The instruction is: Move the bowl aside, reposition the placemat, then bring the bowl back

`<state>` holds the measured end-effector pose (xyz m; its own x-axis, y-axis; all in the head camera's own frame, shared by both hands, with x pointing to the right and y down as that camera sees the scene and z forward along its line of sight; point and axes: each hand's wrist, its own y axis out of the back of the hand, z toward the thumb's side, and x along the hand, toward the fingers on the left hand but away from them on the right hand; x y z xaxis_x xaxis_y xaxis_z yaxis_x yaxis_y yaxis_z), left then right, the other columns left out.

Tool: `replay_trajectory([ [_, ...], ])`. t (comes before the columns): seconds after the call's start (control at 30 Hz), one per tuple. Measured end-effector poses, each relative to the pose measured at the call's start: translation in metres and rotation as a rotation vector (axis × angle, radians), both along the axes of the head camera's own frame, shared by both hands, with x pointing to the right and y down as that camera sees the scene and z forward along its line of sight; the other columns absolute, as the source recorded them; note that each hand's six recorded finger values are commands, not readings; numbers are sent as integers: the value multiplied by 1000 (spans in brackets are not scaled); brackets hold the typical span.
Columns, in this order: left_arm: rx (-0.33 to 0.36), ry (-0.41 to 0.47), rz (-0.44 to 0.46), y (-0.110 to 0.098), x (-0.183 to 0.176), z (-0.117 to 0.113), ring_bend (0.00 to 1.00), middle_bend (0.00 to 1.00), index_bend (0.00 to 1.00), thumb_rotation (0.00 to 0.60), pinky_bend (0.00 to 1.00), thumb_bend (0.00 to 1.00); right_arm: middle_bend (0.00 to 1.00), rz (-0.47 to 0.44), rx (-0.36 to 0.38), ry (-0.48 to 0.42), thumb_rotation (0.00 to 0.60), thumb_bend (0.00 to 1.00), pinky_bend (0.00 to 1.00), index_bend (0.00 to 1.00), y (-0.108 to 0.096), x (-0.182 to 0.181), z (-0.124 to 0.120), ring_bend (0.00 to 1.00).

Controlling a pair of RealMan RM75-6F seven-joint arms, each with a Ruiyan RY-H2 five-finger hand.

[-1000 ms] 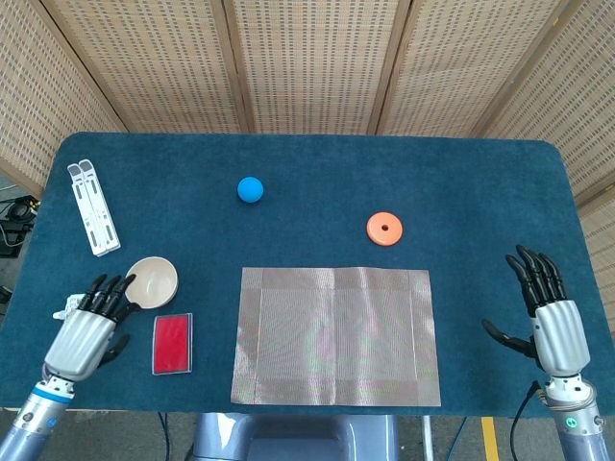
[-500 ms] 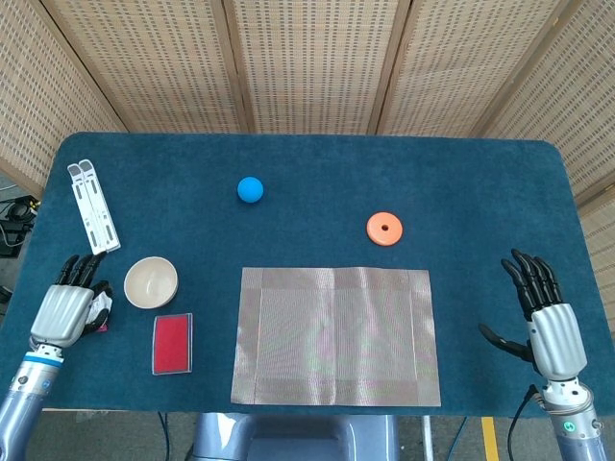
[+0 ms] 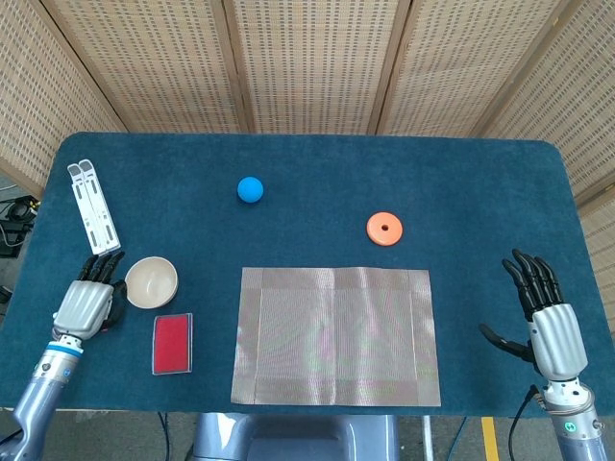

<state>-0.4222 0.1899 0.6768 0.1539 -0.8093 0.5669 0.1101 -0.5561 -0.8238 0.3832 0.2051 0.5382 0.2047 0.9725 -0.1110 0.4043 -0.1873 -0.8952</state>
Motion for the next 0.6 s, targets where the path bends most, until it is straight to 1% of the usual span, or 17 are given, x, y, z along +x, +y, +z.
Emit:
replay_trajectory([
  [0.2,-16,-3,-8,-2,2,9,0,0,523,600,0,360,0,1,-4,-4,600,295,0,23,0,0,0,0],
  [0.4,-19,1,13,-5,16,19,0,0,528,600,0,361,0,2,-1,-9,600,295,0,23,0,1,-1,0],
  [0.6,-22,8,37,-7,32,28,0,0,569,600,0,368,0,1,-2,-14,600,296,0,22,0,1,-2,0],
])
